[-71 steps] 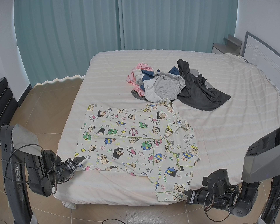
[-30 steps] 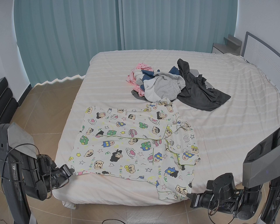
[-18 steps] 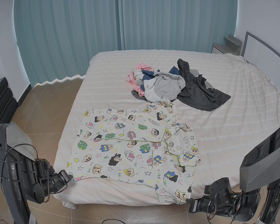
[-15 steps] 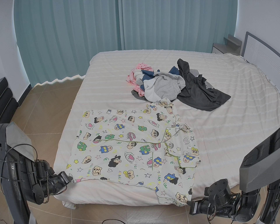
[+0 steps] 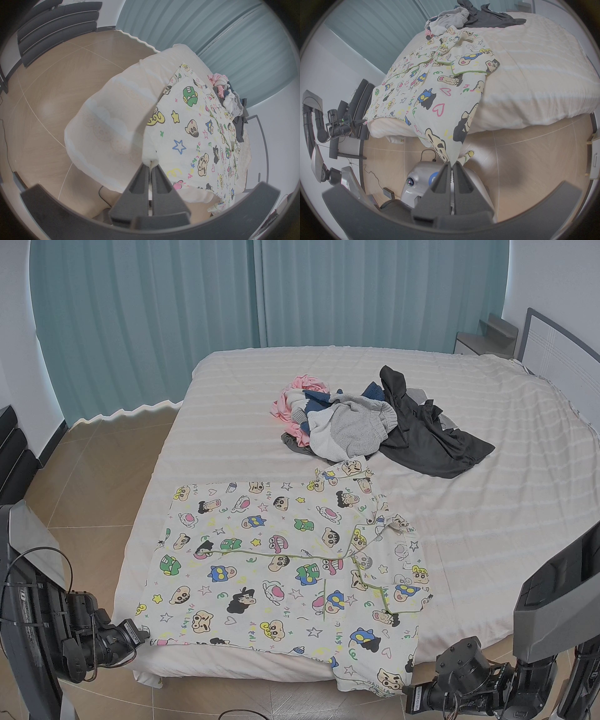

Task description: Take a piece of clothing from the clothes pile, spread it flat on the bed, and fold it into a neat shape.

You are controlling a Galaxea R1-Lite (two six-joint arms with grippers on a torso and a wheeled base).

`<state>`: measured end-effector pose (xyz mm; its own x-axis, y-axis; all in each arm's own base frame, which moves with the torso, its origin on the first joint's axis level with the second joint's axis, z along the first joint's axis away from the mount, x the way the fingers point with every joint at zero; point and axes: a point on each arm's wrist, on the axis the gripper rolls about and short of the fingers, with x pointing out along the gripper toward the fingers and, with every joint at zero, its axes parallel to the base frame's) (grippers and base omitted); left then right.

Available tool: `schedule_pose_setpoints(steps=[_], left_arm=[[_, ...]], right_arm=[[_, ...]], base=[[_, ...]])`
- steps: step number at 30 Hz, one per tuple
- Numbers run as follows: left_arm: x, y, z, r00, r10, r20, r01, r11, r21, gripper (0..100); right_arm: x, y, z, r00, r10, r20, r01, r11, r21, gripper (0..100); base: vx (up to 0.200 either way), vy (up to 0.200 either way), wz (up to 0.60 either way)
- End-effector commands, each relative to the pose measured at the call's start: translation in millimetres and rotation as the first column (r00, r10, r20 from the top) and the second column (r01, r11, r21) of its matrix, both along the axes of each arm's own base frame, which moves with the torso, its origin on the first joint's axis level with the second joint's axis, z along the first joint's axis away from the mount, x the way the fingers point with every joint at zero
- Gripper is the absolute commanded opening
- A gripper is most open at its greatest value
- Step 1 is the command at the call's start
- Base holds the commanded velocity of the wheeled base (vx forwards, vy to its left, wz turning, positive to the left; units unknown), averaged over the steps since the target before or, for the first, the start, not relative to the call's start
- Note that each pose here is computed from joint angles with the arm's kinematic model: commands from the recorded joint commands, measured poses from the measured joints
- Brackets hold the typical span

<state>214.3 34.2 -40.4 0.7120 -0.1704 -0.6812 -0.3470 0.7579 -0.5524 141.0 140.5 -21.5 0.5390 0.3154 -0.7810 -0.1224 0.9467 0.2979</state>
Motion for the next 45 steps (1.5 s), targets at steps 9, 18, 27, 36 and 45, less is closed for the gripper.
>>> schedule_pose_setpoints(steps=[9,18,27,36,45], left_arm=[[-3.8,2.7,1.5,1.0,0.01,0.001,-0.01,1.0,0.004,0],[-0.1,1.8,38.9,0.986,-0.01,0.169,0.023,0.997,-0.074,0],[7.7,-0.5,52.8,0.968,-0.026,0.249,0.05,0.995,-0.089,0],[42.5,-11.2,66.9,0.926,-0.045,0.375,0.092,0.99,-0.109,0],[86.6,-17.5,76.6,0.904,-0.073,0.422,0.124,0.988,-0.096,0]], right_arm=[[-8.4,-4.7,2.5,0.999,-0.007,-0.039,0.006,1.0,-0.02,0],[2.1,1.6,19.7,0.996,-0.039,0.081,0.028,0.992,0.125,0],[17.2,-7.3,37.1,0.977,-0.127,0.171,0.087,0.971,0.222,0],[38.4,-13.2,44.7,0.949,-0.211,0.235,0.139,0.947,0.288,0],[70.8,-13.6,48.0,0.913,-0.284,0.292,0.182,0.926,0.332,0]], base=[[0.0,0.0,0.0],[0.0,0.0,0.0],[0.0,0.0,0.0],[0.0,0.0,0.0],[0.0,0.0,0.0]])
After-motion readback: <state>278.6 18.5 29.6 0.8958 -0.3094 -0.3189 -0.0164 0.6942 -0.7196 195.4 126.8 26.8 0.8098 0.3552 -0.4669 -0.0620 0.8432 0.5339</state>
